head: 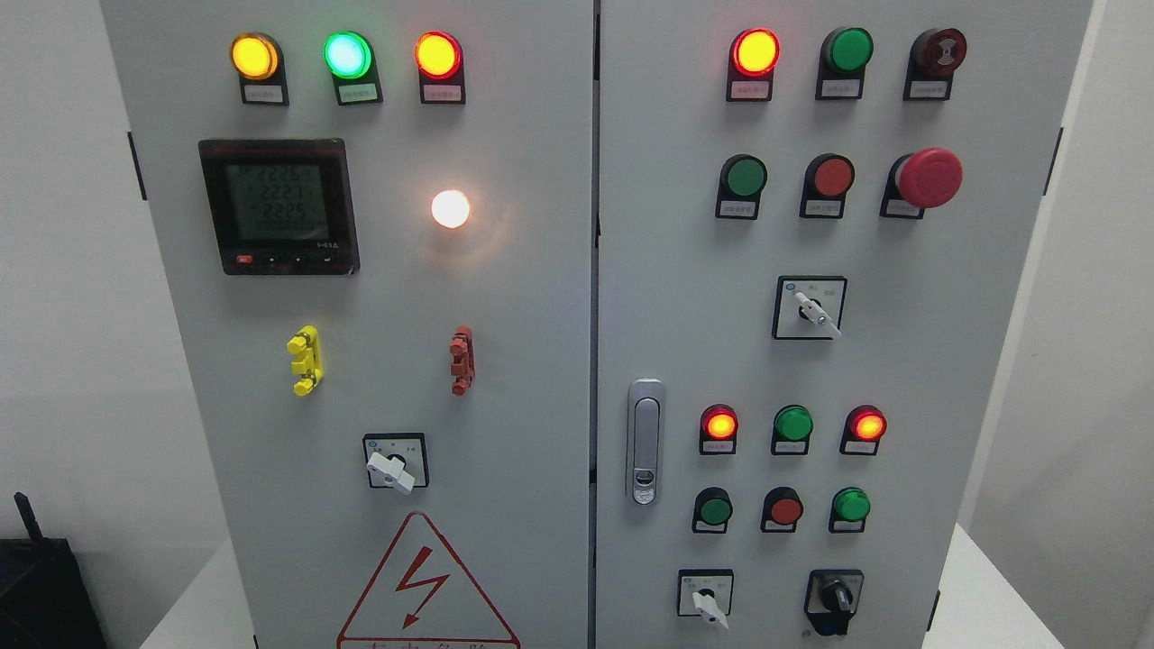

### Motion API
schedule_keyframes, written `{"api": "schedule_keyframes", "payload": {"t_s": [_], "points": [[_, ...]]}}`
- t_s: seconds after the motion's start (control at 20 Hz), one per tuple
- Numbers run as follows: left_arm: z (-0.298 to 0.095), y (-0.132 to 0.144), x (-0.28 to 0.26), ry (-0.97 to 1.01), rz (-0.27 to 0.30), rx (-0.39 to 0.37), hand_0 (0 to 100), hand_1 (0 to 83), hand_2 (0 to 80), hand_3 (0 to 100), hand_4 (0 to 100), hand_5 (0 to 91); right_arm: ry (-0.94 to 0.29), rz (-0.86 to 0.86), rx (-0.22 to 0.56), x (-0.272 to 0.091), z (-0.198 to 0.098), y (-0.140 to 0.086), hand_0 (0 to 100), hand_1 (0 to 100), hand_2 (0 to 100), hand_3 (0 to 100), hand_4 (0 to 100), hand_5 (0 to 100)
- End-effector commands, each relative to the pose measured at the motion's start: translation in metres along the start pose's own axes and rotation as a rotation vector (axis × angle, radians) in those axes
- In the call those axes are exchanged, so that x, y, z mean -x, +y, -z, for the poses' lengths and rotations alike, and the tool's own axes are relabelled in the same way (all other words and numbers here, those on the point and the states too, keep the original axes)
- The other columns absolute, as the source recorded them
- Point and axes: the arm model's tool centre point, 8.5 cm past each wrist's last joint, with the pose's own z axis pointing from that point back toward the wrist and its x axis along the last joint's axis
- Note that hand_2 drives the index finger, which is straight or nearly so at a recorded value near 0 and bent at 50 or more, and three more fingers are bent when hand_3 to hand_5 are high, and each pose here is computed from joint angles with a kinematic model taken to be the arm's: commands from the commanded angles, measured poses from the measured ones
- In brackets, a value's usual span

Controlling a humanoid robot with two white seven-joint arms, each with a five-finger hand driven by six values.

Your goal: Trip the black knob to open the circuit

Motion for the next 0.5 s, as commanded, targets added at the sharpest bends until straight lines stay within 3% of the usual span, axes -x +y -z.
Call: {"api": "schedule_keyframes", "payload": {"t_s": [0.0,0.45], "points": [[0.0009,0.0007,-0.0086,-0.025,0.003,-0.002,12,38.9,0.0,0,0,0.0,0.01,-0.026,-0.008,0.0009,0.0003,0.0017,0,31,0,0,0,0],[0.0009,0.0007,-0.0086,-0.025,0.003,-0.002,12,38.9,0.0,0,0,0.0,0.005,-0.022,-0.005,-0.0008,0.0005,0.0012,0,31,0,0,0,0]]}}
